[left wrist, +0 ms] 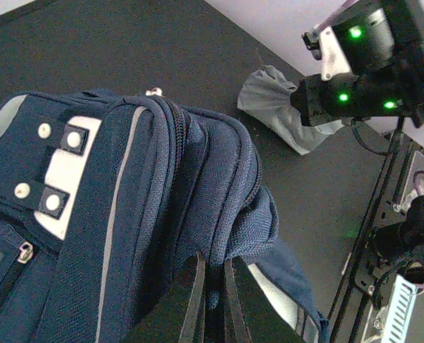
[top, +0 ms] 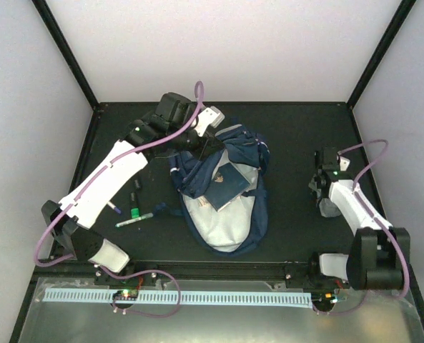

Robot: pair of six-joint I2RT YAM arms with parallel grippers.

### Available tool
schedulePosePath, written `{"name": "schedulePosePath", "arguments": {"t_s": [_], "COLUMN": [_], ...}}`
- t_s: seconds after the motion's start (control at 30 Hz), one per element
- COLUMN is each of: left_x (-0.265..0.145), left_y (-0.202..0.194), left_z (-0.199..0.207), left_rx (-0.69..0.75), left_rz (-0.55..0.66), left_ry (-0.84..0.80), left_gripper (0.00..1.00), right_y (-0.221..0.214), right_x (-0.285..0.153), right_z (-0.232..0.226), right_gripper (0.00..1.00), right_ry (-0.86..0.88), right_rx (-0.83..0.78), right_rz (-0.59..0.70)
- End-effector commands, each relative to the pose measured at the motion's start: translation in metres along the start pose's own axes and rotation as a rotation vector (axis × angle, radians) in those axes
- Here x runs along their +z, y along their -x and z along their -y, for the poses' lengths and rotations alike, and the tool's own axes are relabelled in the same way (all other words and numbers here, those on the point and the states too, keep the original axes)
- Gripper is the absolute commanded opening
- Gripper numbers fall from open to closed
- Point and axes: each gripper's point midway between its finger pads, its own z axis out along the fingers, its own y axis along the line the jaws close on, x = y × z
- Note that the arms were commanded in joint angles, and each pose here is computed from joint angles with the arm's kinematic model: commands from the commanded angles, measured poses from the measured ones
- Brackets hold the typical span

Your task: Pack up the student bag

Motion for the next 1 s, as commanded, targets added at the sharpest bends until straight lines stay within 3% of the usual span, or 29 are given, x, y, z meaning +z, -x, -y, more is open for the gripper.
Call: {"name": "schedulePosePath", "arguments": {"t_s": [0.0, 0.17, 0.3, 0.47, 0.7, 0.97], "left_x": [-0.037, -0.044, -0.047, -0.048, -0.041, -0.032], "left_y": [0.043, 0.051, 0.057, 0.067, 0.082, 0.097], "left_z": [0.012, 0.014, 0.012, 0.01, 0.015, 0.028], "left_rx": [0.1, 0.112, 0.113, 0.102, 0.068, 0.036], "left_rz": [0.179, 0.202, 0.221, 0.243, 0.272, 0.297], "left_ry": [0.01, 0.024, 0.043, 0.053, -0.006, -0.094], "left_gripper": [0.04, 0.04, 0.04, 0.04, 0.02, 0.02], "right_y": [0.007, 0.007, -0.009, -0.026, -0.066, -0.087], "right_x": [-0.046, -0.104, -0.161, -0.214, -0.252, -0.265], "right_z": [-0.04, -0.052, -0.078, -0.087, -0.097, -0.129], "right_gripper": [0.02, 0.02, 0.02, 0.02, 0.02, 0.02], "right_ry": [0.316, 0.542, 0.839, 1.052, 1.248, 1.394], "right_rx": [-0.073, -0.14, -0.227, -0.239, -0.291, -0.299], "right_rz": [0.015, 0.045, -0.009, -0.076, -0.179, -0.23]}}
